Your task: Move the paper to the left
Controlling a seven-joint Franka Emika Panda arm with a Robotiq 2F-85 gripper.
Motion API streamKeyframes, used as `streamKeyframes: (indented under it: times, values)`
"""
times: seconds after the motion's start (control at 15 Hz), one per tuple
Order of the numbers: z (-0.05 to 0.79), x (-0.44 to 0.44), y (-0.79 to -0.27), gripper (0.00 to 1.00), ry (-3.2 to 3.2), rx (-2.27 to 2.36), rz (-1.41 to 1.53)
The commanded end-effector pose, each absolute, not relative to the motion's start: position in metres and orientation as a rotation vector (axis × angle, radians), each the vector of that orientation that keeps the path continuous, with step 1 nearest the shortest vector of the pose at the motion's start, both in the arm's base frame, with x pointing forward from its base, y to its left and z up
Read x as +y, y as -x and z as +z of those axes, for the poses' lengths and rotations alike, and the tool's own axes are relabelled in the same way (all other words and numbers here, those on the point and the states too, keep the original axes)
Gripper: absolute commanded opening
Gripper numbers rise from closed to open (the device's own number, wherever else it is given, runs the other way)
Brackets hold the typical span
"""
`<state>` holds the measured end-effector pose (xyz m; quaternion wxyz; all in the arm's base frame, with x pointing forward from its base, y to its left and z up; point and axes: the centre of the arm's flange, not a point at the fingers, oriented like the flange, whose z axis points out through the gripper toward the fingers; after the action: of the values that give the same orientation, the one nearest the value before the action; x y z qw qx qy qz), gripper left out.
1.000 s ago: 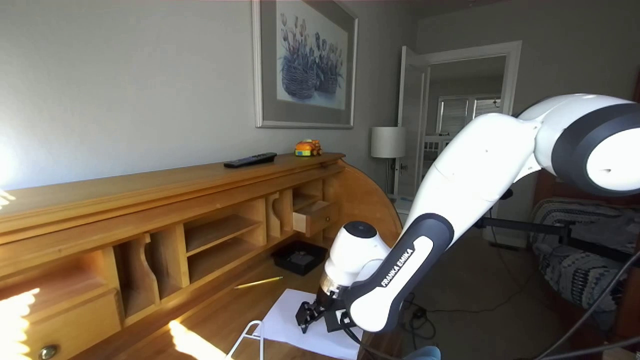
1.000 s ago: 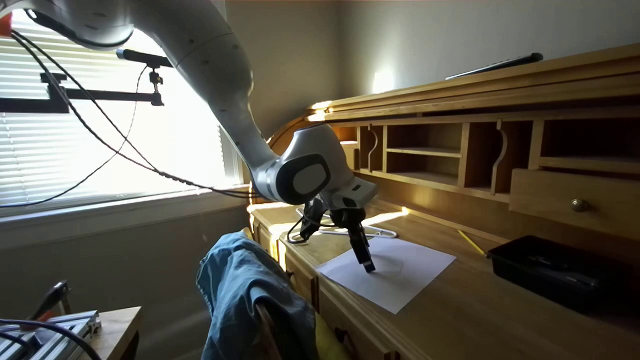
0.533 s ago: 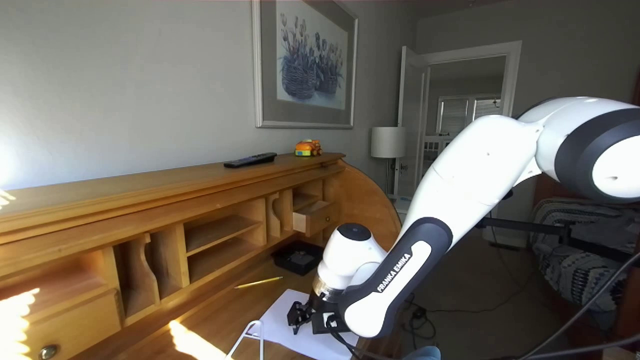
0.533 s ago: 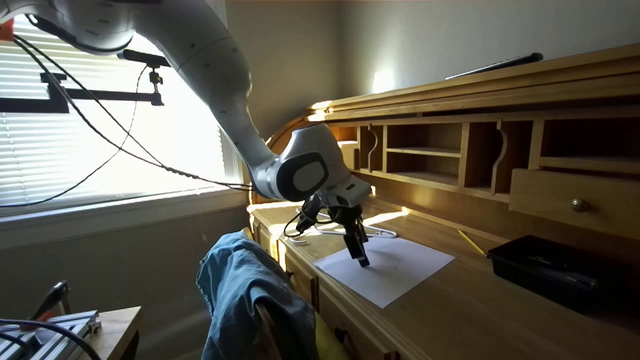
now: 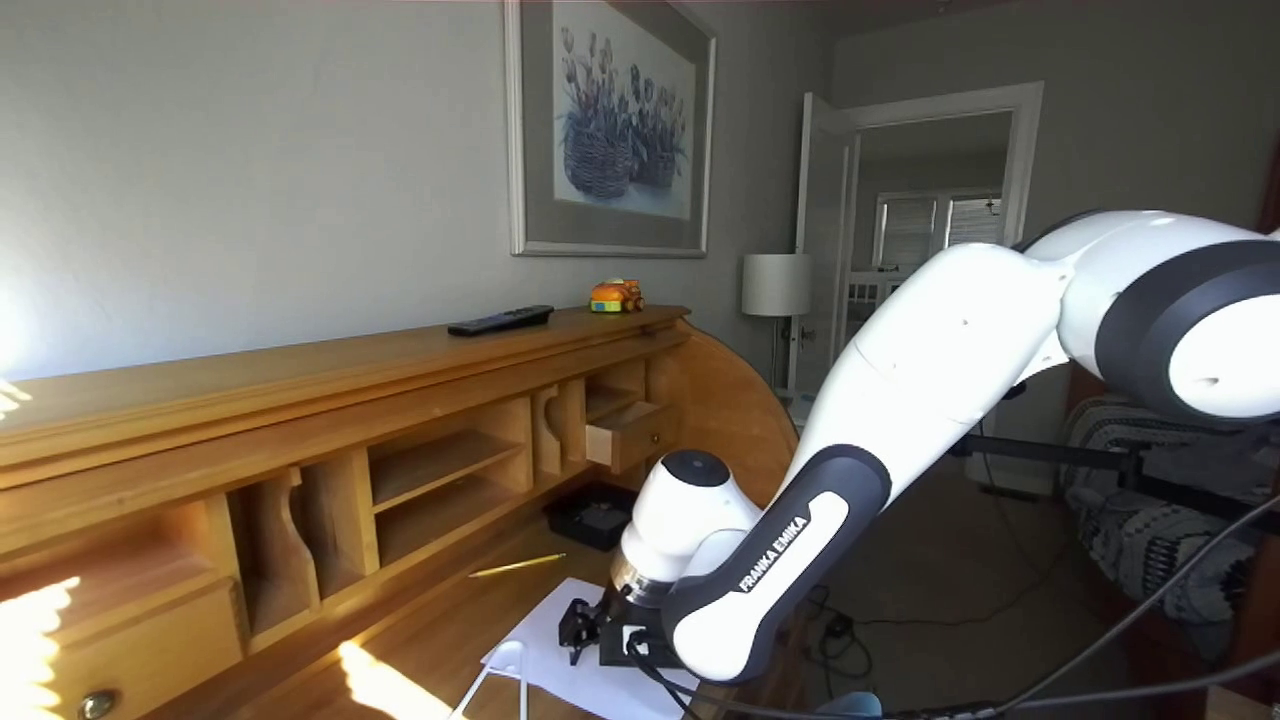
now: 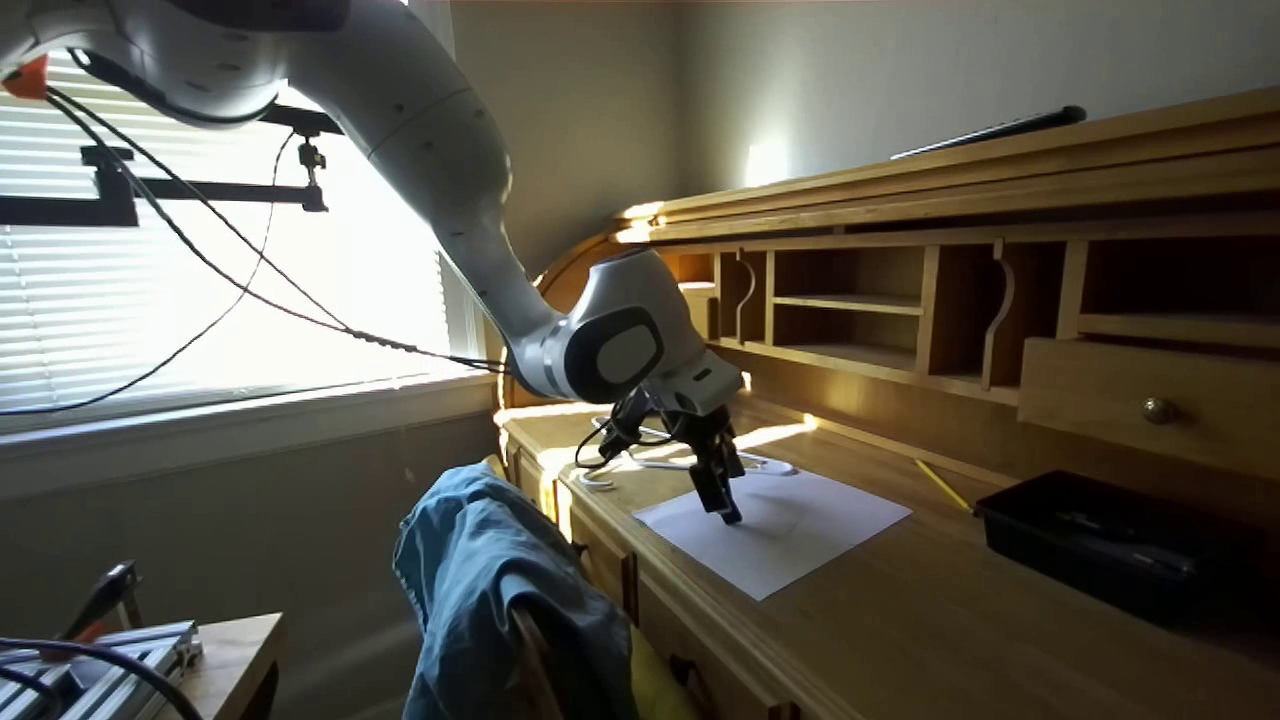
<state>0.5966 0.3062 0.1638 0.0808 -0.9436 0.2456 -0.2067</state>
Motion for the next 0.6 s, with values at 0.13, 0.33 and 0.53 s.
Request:
streamKeyframes:
  times: [0.13,0.33,0.53]
  values:
    - [0.1502,0.3211,-0.6040,1.00,2.768,0.842,-0.615]
    - [0.1497,0.3254,-0.6034,1.00,2.745,0.827,-0.649]
    - [0.1545,0.3236,-0.5999,1.00,2.764,0.824,-0.667]
